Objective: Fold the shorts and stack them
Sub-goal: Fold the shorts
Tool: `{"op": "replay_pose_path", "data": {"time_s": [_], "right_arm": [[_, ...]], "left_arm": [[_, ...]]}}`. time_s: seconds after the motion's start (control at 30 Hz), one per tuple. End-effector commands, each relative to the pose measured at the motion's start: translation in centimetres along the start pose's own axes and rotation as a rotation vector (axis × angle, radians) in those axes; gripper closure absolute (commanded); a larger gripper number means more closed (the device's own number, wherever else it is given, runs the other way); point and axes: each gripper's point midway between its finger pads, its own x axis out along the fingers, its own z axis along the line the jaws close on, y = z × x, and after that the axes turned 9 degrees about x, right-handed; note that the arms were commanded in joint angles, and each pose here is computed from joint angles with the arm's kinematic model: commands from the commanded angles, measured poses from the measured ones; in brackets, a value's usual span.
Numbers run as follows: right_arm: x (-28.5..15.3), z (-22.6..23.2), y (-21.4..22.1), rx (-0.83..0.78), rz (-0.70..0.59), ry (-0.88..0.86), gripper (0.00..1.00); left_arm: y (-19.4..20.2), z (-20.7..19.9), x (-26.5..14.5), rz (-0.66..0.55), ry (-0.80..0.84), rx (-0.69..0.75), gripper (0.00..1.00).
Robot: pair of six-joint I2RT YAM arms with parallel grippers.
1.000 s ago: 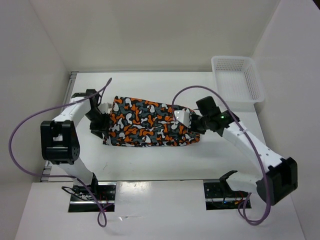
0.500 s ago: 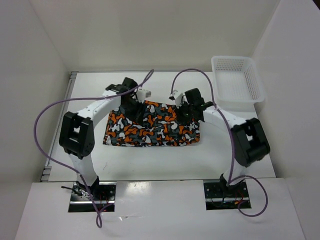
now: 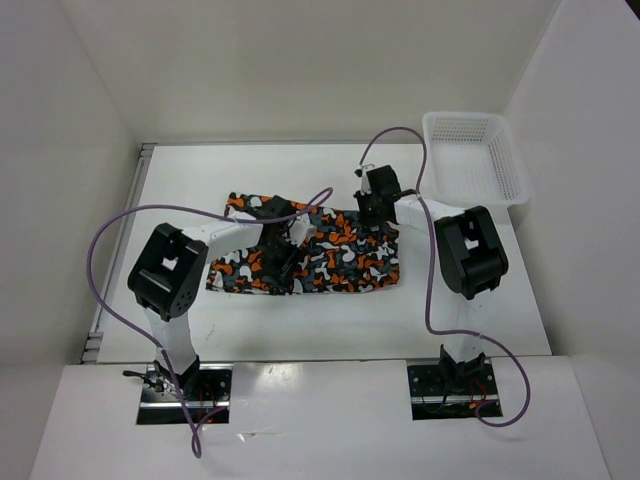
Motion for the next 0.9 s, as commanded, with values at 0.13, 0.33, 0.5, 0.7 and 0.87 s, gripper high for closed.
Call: {"op": "replay_pose_path", "data": {"time_s": [0.13,0.33,0.5,0.7,0.87], "right_arm": [[1.0,-1.3,-3.4,0.066,-0.085,0.09,0.85],[-6.1,-2.7,-8.0,0.053,-0.153,0.145,0.66],[-10.5,-5.3,-0.8,0.273,0.07,0.088,0.28],[-10.0,-4.6,5.9,0.419,0.209,-0.003,0.23],[-8.6,-3.9,7.5,0.438,0.237,-0.053,0.23]], "left_arm": [[1.3,1.6,2.0,0.036,-0.133,0.048,0.57],[-2.5,0.5,-0.5,-0.06,-0.113,0.08,0.54],[-5.0,-0.3,-2.5,-0.126,-0.094,0.097,0.53],[-9.2,-0.3,-5.0,-0.215,-0.112,0.121,0.53],[-12.3,-0.7,-4.5,-0.256,-0.056,0.138,0.52]]}}
